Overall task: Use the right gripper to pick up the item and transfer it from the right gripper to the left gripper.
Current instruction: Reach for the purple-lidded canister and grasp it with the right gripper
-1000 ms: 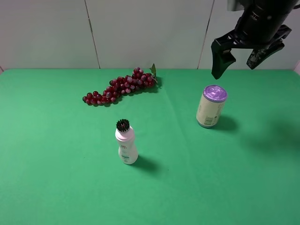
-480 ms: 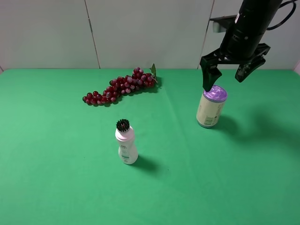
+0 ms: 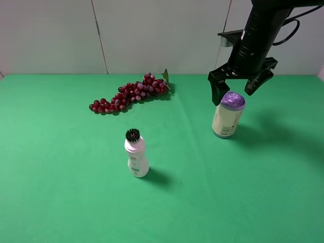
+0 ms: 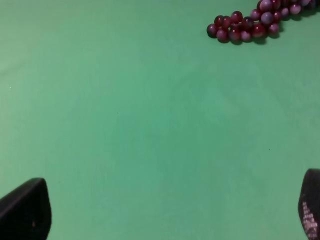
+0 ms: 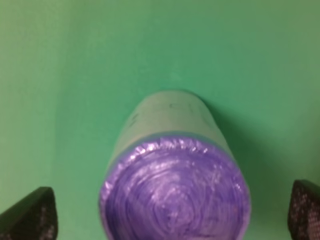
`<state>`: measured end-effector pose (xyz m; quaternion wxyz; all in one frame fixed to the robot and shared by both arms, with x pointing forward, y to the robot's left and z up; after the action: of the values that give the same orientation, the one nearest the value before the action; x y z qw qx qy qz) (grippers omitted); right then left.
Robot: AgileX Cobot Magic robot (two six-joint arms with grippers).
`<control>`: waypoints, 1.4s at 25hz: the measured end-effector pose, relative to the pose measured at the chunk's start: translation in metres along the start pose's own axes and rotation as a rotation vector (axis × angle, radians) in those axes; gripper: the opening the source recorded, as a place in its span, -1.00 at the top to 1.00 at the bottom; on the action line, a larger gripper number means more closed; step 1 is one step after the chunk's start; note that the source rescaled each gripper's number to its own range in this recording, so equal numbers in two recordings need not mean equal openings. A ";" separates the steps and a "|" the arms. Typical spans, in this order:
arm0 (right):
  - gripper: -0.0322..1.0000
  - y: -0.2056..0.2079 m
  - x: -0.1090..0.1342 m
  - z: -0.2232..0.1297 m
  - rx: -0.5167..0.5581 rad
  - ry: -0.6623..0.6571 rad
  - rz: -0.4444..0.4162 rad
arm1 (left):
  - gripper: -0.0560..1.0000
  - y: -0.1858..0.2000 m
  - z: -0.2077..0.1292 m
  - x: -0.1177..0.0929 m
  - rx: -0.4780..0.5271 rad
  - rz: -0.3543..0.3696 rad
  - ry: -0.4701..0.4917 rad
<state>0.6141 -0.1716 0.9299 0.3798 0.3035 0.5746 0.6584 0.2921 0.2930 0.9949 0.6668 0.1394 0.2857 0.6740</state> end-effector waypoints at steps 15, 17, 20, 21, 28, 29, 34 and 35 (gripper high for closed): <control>-1.00 -0.039 0.001 -0.003 0.081 0.005 0.020 | -0.95 0.000 0.000 0.000 0.000 0.000 0.000; -1.00 -0.042 0.001 -0.003 0.089 0.005 0.021 | -0.95 0.000 0.000 0.000 0.000 0.000 0.000; -1.00 -0.046 0.001 -0.004 0.099 0.005 0.024 | -0.95 0.000 0.000 0.000 0.000 0.000 0.000; -1.00 -0.048 0.001 -0.004 0.104 0.005 0.025 | -0.95 0.000 0.000 0.000 0.000 0.000 0.000; -1.00 -0.052 0.001 -0.006 0.119 0.005 0.028 | -0.95 0.000 0.000 0.000 0.000 0.000 0.000; -1.00 -0.052 0.001 -0.006 0.119 0.005 0.028 | -0.95 0.000 0.000 0.000 0.000 0.000 0.000; 0.94 -0.052 0.001 -0.006 0.119 0.007 0.029 | -0.95 0.000 0.000 0.000 0.000 0.000 0.000; 0.83 -0.052 0.001 -0.006 0.119 0.008 0.029 | -0.95 0.000 0.000 0.000 0.000 0.000 0.000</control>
<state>0.6165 -0.1708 0.8773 0.3495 0.3312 0.6096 0.6297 0.2921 0.2930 0.9949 0.6668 0.1394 0.2857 0.6740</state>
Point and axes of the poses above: a point on each arm's last joint axis where the gripper is mounted, y pointing back along that axis away from the gripper, x along the wrist's bending axis when the last joint is at zero, z = x × y, the point moved 8 cm from there along -y, pointing out along that axis toward the gripper, and after that the axes turned 12 degrees about y, right-handed, at the moved point
